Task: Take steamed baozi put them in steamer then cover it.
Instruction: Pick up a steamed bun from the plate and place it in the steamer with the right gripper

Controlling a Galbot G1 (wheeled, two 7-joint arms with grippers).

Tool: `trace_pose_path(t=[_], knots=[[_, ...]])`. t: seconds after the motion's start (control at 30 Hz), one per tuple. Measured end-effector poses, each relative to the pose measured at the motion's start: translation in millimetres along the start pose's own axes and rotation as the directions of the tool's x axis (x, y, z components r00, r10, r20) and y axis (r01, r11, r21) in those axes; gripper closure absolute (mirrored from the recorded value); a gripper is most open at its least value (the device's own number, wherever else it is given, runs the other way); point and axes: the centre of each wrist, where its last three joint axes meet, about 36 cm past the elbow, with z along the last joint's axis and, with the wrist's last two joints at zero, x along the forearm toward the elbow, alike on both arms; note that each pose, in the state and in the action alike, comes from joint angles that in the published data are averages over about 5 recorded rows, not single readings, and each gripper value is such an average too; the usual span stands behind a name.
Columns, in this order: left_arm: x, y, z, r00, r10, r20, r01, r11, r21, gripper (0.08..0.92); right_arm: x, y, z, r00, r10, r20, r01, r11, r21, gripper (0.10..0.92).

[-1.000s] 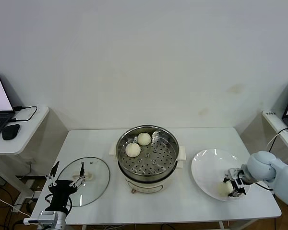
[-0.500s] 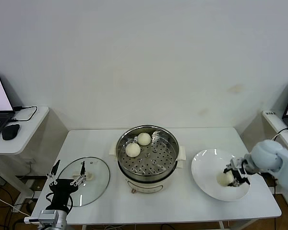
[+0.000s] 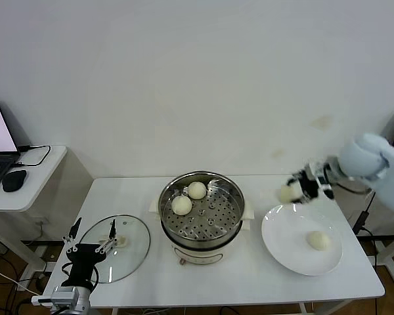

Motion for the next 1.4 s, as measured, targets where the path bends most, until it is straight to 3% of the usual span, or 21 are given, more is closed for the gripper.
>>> trace_pose_path(t=[0.23,0.47,0.97,1.4], knots=[[-0.1,2.8,-1.2,0.9999,-0.014,0.003,0.014,1.000,0.010,0.177,-17.3,-32.7,-69.2,0.995,-0.025,0.093,0.011,0.989,0.147,0.450],[0.4,4.1,-3.0,0.9996,-0.028,0.006,0.027,0.999,0.017,0.177,-58.6,-38.6,-122.3,0.985,-0.110,0.134,0.063,0.948,0.313,0.446],[-0.8,1.1,1.1,0.9992,-0.040,0.006,0.039,0.998,0.043,0.177,-127.7,-30.7,-189.1,0.963,-0.251,0.096,0.121,0.723,0.680,0.437],[-1.2,0.4,6.4,0.9990,-0.044,-0.004,0.044,0.998,0.049,0.177,-145.8,-15.6,-206.1,0.946,-0.319,0.061,0.141,0.573,0.807,0.436]])
